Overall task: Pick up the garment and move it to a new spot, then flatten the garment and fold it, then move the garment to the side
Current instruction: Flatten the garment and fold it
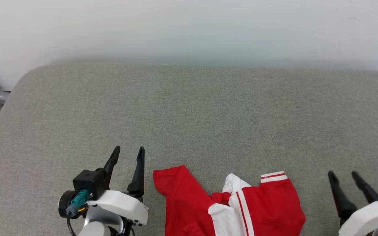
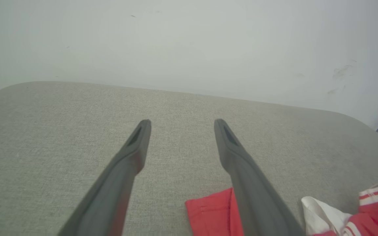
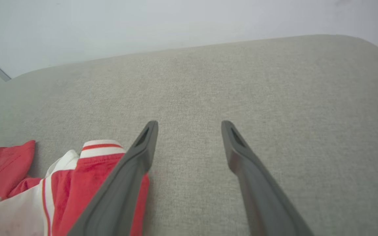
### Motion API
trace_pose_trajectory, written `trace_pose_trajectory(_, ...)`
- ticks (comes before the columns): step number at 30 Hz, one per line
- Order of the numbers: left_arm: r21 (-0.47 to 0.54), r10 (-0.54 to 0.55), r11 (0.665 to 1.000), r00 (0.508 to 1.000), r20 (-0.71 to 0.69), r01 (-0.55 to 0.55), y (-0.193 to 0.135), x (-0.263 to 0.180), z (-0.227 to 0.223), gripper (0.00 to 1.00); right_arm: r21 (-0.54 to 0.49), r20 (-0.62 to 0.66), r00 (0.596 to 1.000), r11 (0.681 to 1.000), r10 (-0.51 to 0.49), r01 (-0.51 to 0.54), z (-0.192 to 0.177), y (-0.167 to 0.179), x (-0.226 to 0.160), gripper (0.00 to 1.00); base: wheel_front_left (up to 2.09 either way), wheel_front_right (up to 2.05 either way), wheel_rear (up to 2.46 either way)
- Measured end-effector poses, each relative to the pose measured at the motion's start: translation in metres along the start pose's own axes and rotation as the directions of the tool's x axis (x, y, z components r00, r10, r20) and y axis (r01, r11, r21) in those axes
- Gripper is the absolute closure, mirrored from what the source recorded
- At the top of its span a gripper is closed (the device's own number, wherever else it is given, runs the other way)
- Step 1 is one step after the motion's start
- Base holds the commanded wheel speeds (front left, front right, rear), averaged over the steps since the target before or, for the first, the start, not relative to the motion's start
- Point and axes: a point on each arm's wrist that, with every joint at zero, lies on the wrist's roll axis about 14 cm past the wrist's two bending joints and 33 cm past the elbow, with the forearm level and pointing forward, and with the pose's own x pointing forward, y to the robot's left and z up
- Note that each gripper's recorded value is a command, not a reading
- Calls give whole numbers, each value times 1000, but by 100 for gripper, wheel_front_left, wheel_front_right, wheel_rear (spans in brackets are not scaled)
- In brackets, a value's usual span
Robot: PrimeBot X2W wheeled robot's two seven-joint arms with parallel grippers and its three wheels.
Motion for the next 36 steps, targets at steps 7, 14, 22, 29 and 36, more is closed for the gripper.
trace_pose_trajectory(7, -5, -3, 1000, 1000, -1, 3, -2, -3, 1, 0, -41, -210, 976, 996, 65, -75, -23, 19, -17, 0, 0, 0, 0)
trace_pose_trajectory(14, -8, 5, 1000, 1000, -4, -5, 0, -6, 0, 0, -120, -407, 884, 946, 229, -300, -37, 70, -26, 0, 0, 0, 0)
trace_pose_trajectory(22, -24, 33, 999, 999, -14, -33, 6, -3, -5, 0, -136, -577, 734, 844, 358, -519, -65, 120, -22, 0, 0, 0, 0)
trace_pose_trajectory(29, -28, 71, 997, 997, -28, -72, 18, 3, -12, 0, -113, -760, 583, 826, 287, -553, -119, 103, -21, 0, 0, 0, 0)
trace_pose_trajectory(36, -28, 97, 995, 994, -45, -98, 26, 2, -18, 0, -100, -715, 618, 827, 327, -554, -113, 110, -3, 100, 0, 0, 0)
